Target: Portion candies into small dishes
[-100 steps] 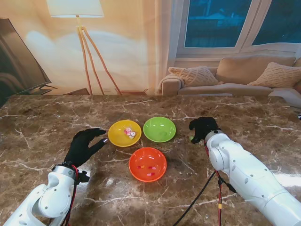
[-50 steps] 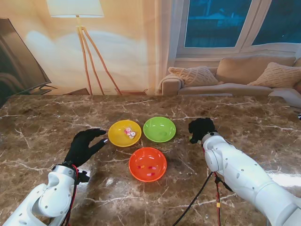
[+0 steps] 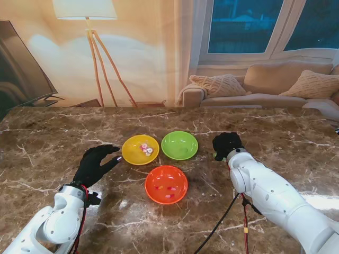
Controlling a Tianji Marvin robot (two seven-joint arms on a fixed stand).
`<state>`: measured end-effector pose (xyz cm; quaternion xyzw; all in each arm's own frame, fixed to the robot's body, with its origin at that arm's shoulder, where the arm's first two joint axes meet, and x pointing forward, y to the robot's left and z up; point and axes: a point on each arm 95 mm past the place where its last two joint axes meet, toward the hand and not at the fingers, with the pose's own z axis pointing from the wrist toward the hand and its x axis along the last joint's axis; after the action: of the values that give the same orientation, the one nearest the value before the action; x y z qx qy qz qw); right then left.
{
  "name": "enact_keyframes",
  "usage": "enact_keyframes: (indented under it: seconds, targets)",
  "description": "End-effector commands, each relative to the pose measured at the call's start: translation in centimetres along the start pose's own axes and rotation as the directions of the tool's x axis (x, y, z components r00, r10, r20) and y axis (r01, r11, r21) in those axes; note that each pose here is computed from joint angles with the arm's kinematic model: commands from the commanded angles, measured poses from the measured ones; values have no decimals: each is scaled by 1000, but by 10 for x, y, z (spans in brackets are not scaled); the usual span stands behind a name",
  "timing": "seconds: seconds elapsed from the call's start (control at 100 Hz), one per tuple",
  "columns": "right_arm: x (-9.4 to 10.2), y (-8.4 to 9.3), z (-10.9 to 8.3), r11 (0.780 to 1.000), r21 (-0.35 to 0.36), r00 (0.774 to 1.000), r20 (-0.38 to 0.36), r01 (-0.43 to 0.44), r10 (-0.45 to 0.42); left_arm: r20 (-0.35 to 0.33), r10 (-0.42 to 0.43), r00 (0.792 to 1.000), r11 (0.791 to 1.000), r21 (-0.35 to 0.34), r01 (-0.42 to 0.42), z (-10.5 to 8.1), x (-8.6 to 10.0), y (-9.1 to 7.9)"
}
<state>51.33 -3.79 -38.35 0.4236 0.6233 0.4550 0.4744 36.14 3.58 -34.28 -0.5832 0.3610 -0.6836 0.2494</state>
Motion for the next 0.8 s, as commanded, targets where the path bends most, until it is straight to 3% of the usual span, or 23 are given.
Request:
enact_keyframes:
  seconds: [0.0, 0.79]
  targets:
    - [-3, -6, -2, 1000, 23, 1000, 11, 3, -3, 5, 0, 1000, 1000, -8, 0, -2, -2, 3]
    - [6, -14, -2, 999, -4, 999, -13, -49, 49, 3, -2, 1000, 1000, -13, 2, -2, -2, 4]
